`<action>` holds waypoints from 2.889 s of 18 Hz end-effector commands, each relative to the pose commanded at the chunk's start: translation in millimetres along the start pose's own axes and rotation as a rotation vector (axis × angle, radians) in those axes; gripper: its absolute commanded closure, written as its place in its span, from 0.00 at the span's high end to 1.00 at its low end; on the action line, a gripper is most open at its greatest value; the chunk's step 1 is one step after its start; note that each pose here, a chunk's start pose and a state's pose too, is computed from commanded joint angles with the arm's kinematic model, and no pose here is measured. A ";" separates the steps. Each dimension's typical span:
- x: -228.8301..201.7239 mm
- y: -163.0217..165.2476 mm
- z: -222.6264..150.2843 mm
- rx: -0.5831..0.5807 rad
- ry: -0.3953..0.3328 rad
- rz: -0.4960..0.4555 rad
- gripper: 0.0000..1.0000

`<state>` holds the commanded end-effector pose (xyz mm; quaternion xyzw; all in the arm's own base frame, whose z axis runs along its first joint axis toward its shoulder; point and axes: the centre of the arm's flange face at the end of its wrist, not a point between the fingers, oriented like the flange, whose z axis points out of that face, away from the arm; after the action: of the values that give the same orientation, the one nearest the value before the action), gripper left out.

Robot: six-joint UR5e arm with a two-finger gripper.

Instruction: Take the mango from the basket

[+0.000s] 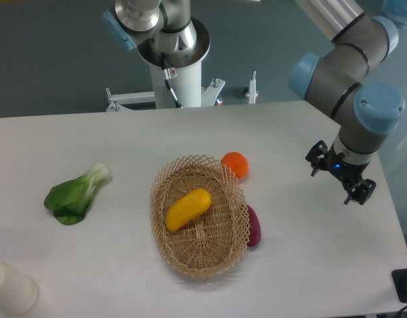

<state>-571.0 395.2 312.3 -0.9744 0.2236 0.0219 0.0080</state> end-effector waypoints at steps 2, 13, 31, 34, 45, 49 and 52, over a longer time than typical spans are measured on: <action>0.0 0.1 0.0 -0.002 0.000 0.000 1.00; 5.2 -11.6 0.3 0.001 0.006 0.017 1.00; 77.1 -151.5 -10.0 0.012 0.021 -0.117 1.00; 86.7 -167.6 -8.5 0.019 0.029 -0.090 1.00; 165.9 -221.6 30.7 -0.016 0.117 0.027 1.00; 183.5 -243.4 43.1 -0.022 0.141 0.007 1.00; 184.5 -247.0 54.4 -0.032 0.154 -0.024 1.00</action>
<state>-299.5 538.5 250.8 -0.9758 0.2116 -0.0494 -0.0245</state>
